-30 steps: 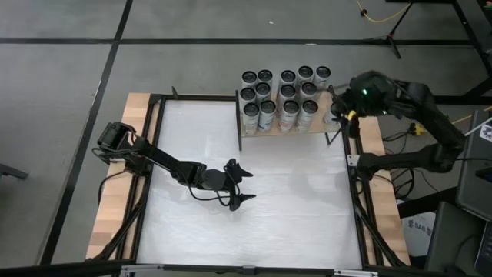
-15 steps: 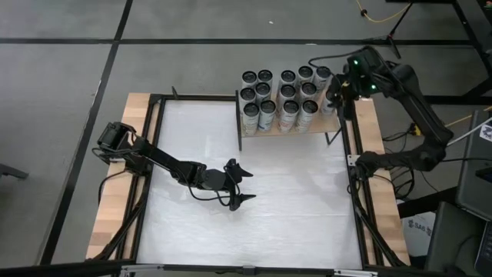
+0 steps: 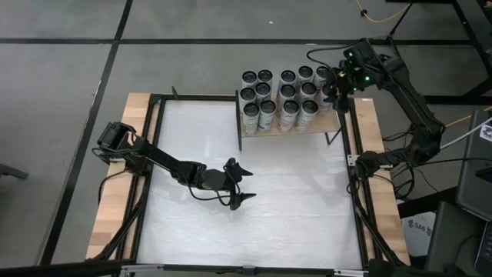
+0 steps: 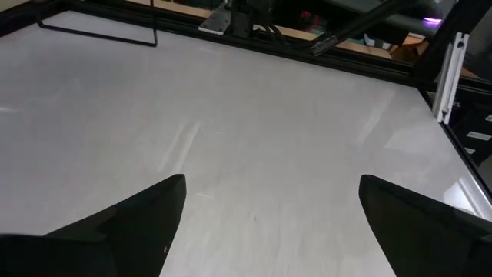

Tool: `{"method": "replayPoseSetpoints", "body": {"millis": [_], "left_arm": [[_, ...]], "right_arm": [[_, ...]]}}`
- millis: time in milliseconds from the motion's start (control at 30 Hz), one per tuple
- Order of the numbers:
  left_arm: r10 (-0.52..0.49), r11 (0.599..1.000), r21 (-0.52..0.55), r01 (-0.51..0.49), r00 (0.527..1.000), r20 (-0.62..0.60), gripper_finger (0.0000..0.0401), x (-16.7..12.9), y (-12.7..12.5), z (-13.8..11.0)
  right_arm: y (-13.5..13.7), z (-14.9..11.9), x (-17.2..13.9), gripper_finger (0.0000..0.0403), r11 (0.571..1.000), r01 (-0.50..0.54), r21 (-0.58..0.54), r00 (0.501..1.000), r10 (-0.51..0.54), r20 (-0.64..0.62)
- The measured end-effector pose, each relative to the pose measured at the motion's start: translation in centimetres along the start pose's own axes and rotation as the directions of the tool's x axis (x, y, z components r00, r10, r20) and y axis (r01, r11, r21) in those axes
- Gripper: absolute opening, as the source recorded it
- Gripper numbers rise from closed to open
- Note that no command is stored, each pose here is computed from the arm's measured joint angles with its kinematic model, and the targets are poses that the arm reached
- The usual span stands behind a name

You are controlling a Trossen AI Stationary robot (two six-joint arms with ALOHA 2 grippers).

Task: Place canned beverage on shelf
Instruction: Put the blue soda can on the shelf aligned with the blue soda can

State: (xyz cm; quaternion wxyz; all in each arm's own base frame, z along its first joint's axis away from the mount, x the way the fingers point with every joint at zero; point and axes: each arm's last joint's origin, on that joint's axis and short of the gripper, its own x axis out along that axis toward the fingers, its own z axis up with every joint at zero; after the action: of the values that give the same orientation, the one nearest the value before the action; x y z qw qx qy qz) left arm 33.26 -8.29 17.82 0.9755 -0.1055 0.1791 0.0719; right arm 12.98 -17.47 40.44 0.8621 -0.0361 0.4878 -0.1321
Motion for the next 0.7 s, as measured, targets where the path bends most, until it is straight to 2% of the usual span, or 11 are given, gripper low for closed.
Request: {"method": "replayPoseSetpoints", "body": {"millis": [267,700], "left_arm": [[0.002,1.0,0.002,-0.002,1.0,0.001,0.0382,0.0,0.0,0.0],[0.003,1.0,0.002,-0.003,1.0,0.001,0.0382,0.0,0.0,0.0]], "right_arm": [[-0.3,-0.1,1.2,0.026,1.0,-0.009,-0.011,1.0,0.009,-0.003],[-0.3,-0.2,1.2,0.0261,1.0,0.016,-0.004,0.999,-0.016,-0.033]]}}
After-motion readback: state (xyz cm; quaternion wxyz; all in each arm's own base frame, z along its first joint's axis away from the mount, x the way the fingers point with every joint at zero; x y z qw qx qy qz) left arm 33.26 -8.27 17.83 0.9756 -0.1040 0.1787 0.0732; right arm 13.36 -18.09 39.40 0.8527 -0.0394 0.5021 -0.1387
